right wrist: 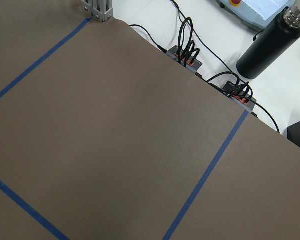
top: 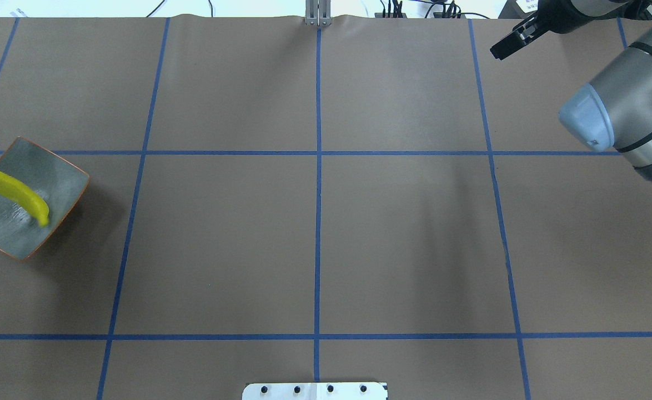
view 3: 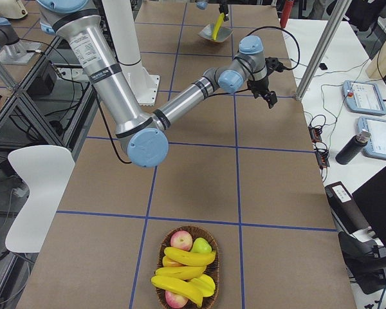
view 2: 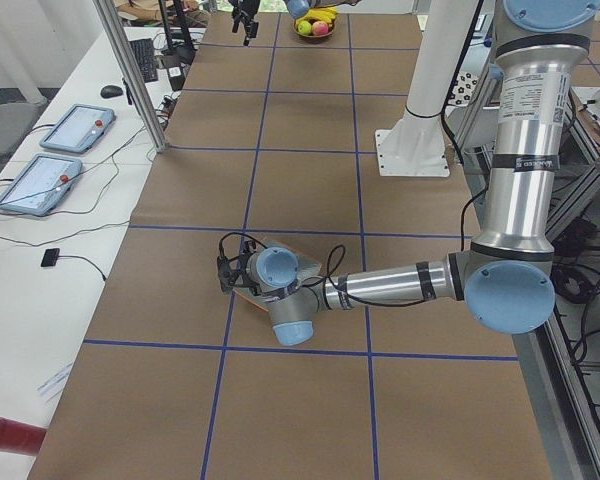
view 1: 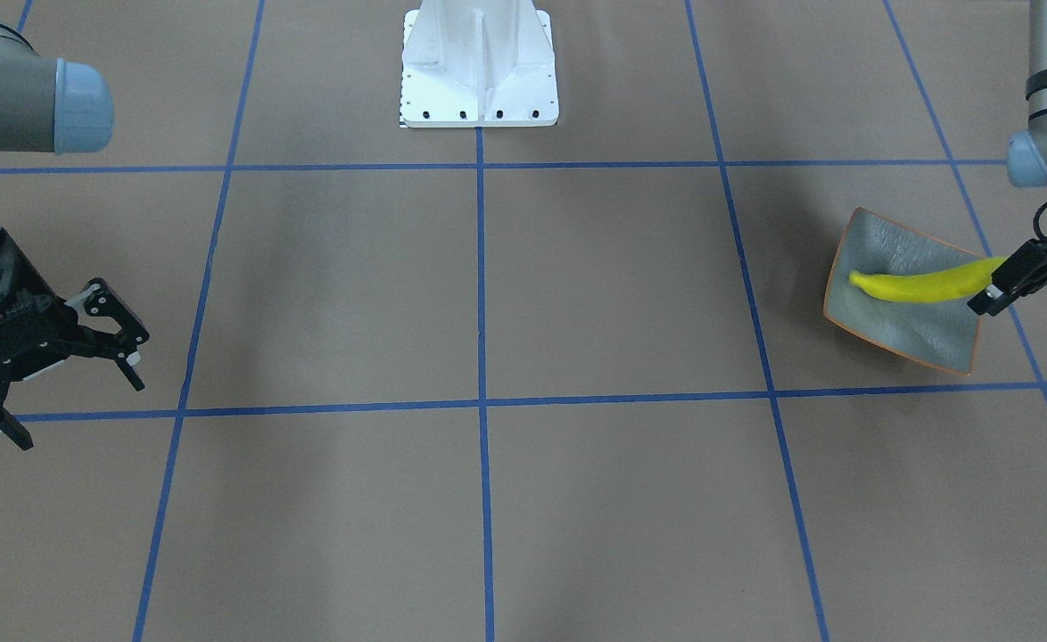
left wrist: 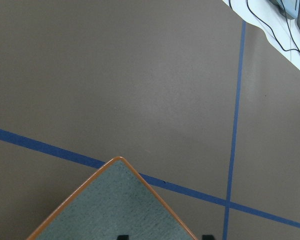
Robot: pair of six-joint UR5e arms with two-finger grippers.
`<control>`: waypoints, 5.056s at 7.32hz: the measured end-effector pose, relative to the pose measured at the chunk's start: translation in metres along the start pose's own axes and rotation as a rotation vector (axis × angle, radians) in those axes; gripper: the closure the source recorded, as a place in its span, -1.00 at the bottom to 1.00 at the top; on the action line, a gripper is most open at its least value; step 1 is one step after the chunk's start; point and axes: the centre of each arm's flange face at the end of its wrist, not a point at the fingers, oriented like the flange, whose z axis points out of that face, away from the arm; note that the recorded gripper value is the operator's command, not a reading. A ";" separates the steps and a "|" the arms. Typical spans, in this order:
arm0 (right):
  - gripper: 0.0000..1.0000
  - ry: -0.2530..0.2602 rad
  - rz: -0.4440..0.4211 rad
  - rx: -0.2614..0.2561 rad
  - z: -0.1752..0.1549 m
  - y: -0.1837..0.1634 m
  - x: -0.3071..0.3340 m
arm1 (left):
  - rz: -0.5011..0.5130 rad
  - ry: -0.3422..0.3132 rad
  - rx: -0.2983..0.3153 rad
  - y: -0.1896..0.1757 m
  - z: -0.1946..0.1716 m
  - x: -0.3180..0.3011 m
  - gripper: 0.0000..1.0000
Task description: Transfer all bananas from basket to plate
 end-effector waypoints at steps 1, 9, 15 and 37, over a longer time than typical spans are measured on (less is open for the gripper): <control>-1.00 0.000 0.001 0.001 -0.001 0.000 0.001 | 0.003 0.001 0.000 -0.001 0.000 0.001 -0.24; -1.00 -0.002 -0.001 -0.190 -0.043 0.104 0.159 | 0.107 0.058 0.033 -0.035 -0.026 0.034 -1.00; -1.00 -0.138 -0.082 -0.383 -0.011 0.385 0.340 | 0.136 0.074 0.042 -0.039 -0.026 0.047 -1.00; 1.00 0.066 0.051 -0.466 0.021 0.507 0.316 | 0.180 0.090 0.057 -0.032 -0.034 0.057 -1.00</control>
